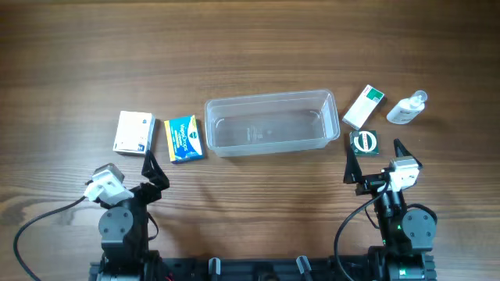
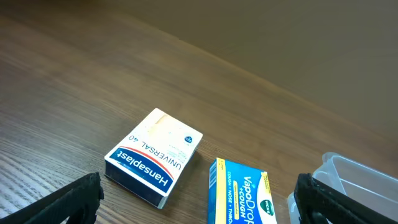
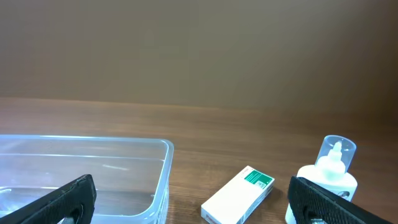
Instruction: Pack container
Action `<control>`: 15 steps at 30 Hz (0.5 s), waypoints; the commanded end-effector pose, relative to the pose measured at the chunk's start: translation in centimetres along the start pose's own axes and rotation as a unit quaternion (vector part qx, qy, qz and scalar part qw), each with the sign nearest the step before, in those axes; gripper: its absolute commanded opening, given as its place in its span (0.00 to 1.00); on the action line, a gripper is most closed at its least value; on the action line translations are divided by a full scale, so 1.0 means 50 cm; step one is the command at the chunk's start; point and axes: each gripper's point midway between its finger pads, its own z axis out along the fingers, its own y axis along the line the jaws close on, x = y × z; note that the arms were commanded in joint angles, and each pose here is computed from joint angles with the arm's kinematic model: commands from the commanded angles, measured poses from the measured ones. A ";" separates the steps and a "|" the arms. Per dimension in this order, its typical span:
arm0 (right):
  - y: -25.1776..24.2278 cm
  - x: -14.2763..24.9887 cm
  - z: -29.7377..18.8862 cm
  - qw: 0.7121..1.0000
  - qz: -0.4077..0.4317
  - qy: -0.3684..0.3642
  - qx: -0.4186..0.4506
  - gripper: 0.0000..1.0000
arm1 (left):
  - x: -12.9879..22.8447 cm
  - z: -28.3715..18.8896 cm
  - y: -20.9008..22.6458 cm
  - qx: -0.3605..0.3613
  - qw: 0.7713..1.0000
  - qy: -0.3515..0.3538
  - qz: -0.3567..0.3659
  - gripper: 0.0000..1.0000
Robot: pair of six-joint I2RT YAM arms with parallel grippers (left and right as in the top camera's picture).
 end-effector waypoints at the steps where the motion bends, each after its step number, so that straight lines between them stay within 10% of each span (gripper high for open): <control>1: 0.002 -0.001 0.000 1.000 -0.007 -0.002 -0.004 1.00 | -0.003 -0.002 0.005 -0.007 1.000 -0.004 -0.005 1.00; 15: 0.002 -0.001 0.000 1.000 -0.007 -0.002 -0.004 1.00 | -0.023 -0.003 -0.005 0.004 1.000 -0.024 -0.013 1.00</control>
